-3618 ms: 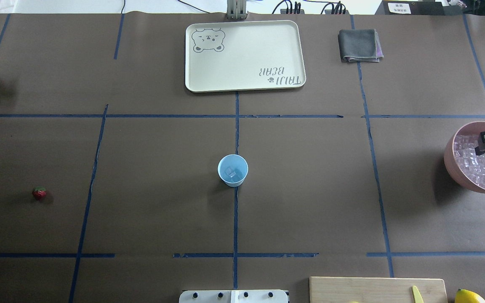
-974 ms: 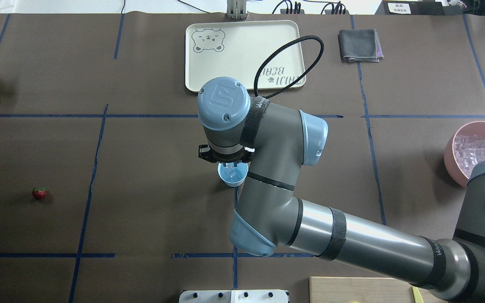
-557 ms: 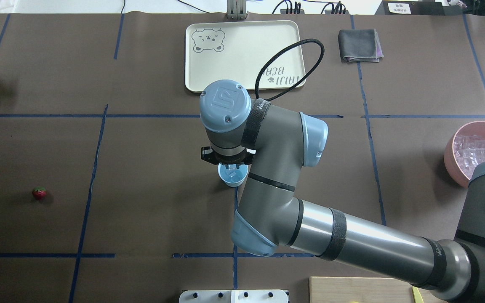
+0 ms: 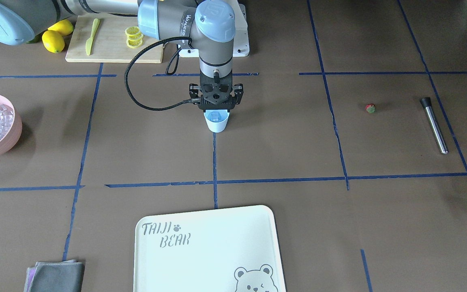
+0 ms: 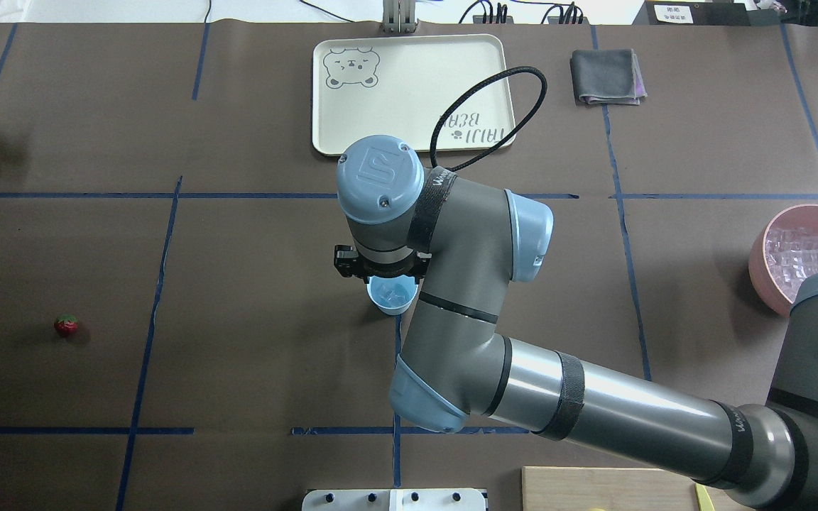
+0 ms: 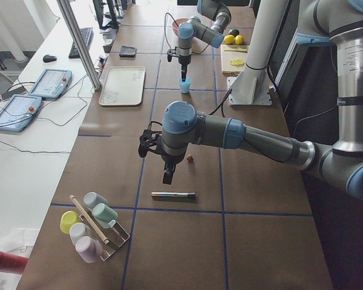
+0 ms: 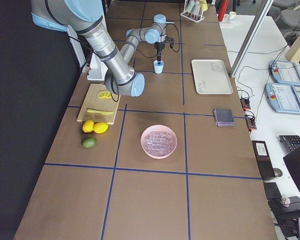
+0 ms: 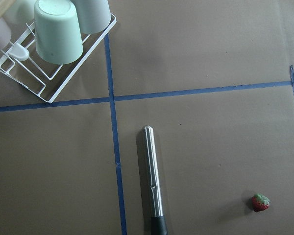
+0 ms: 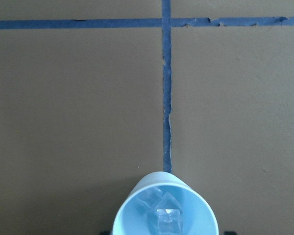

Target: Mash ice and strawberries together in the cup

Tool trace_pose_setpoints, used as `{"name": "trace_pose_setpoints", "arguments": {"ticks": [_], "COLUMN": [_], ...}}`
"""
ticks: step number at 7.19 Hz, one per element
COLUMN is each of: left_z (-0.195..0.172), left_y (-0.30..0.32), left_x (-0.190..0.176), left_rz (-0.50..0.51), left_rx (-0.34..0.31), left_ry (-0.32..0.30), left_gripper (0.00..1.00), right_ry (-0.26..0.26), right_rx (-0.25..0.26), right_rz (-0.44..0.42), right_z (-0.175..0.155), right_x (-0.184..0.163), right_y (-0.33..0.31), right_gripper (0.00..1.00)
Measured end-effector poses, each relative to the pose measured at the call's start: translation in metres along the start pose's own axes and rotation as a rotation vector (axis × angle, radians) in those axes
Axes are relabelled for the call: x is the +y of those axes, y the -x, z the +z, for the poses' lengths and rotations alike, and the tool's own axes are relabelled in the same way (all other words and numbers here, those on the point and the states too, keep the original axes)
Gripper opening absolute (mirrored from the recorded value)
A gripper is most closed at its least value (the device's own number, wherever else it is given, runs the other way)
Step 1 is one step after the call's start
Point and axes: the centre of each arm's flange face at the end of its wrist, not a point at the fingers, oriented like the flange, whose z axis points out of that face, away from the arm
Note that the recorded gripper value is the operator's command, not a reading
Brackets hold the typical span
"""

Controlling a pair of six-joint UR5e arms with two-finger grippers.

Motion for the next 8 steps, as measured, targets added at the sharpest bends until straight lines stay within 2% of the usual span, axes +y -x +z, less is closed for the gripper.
{"name": "trace_pose_setpoints", "arguments": {"ticks": [2,4,6,8], "left_z": [-0.001,0.0,0.026,0.066], "left_y": [-0.002,-0.012,-0.043,-0.092], "left_x": [-0.001,-0.005,-0.012,-0.011], "left_rz": [0.003,0.001,0.002,-0.037], "left_rx": [-0.004,-0.006,0.014,0.05], "left_ry": [-0.004,-0.014,0.02,0.022], "left_gripper": [1.0,1.0,1.0,1.0], "right_ry": [-0.019,-0.065,-0.128,-0.145], "right_rx": [-0.019,-0.035,-0.047,-0.046], "right_rz": [0.011,0.036,0.01,-0.063], "right_z": [-0.02,-0.058,-0.093,-0.129], "right_x": [-0.006,-0.028,-0.056,-0.098], "right_y": [-0.004,-0.029,-0.093,-0.195], "right_gripper": [0.99,0.99,0.99,0.99]}}
